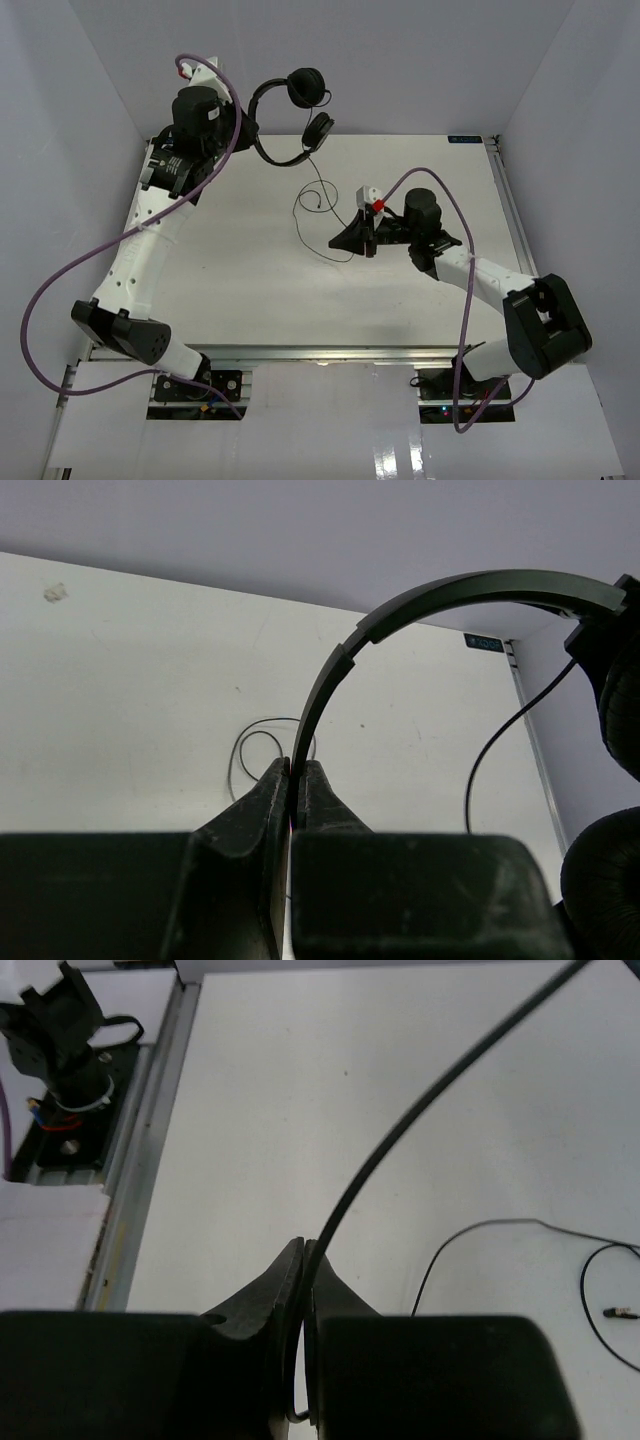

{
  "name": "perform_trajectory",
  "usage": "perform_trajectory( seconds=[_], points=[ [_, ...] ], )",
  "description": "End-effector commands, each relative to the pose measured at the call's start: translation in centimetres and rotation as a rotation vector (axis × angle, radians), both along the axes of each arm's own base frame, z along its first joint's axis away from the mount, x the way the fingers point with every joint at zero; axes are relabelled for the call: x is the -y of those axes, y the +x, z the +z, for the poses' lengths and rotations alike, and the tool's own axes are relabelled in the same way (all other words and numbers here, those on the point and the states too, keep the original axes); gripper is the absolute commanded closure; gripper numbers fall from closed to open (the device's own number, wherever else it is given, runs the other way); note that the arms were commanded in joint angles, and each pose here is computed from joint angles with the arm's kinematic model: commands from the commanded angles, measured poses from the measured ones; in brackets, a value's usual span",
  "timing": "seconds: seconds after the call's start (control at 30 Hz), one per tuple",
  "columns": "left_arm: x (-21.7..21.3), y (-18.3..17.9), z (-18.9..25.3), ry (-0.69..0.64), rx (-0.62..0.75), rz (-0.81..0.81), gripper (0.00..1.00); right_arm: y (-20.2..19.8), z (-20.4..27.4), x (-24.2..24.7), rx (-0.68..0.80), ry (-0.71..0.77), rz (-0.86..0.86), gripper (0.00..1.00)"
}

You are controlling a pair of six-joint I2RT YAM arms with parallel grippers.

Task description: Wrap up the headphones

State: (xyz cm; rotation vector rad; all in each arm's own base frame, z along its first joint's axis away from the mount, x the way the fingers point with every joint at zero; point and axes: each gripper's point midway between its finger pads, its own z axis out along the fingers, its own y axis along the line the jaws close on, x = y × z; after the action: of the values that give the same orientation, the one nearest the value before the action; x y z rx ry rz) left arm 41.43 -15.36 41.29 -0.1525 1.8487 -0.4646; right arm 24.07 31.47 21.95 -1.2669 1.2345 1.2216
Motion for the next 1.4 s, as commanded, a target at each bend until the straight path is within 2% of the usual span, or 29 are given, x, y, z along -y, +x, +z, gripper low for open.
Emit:
perform_trajectory(
  seconds=[0.0,0.07,0.17,0.3,0.4,0.53,0.63,0.8,0.9,1.07,1.23,1.37],
  points=[
    [-0.6,2.1,3.6,-0.151,0.091,0.018,1.00,0.5,-5.5,0.0,0.165,-0.293,-0.152,0.92],
    [-1.2,3.5,3.0,-0.144,0.091,0.071,1.00,0.3,-5.9,-0.1,0.201,-0.380,-0.175,0.92],
    [-2.5,5.8,1.0,-0.074,0.076,0.156,1.00,2.4,-4.9,0.8,0.330,-0.517,-0.299,0.92],
    [-3.6,8.4,-4.6,0.064,0.006,0.224,1.00,5.8,-0.5,2.7,0.569,-0.678,-0.458,0.92],
    [-3.6,9.2,-9.6,0.121,-0.050,0.222,1.00,7.8,3.0,4.3,0.766,-0.787,-0.587,0.92],
    [-1.5,9.2,-14.6,0.216,-0.093,0.163,1.00,9.4,7.4,5.3,0.940,-0.807,-0.721,0.92],
    [1.3,7.5,-19.0,0.314,-0.124,0.060,1.00,10.4,10.2,5.9,1.044,-0.815,-0.791,0.92],
    [4.4,3.9,-23.5,0.352,-0.163,-0.089,1.00,11.3,12.7,5.2,1.072,-0.769,-0.835,0.92],
    [5.1,1.7,-23.9,0.337,-0.151,-0.164,1.00,12.6,13.2,5.6,1.052,-0.740,-0.881,0.92],
    [6.5,-2.4,-22.2,0.291,-0.078,-0.325,1.00,14.5,12.0,6.7,0.930,-0.659,-0.881,0.92],
    [7.6,-6.1,-19.9,0.234,-0.008,-0.463,1.00,15.4,10.1,6.6,0.797,-0.572,-0.811,0.92],
    [8.8,-8.5,-19.8,0.218,-0.015,-0.580,1.00,15.6,9.7,5.5,0.702,-0.492,-0.731,0.92]
  ],
)
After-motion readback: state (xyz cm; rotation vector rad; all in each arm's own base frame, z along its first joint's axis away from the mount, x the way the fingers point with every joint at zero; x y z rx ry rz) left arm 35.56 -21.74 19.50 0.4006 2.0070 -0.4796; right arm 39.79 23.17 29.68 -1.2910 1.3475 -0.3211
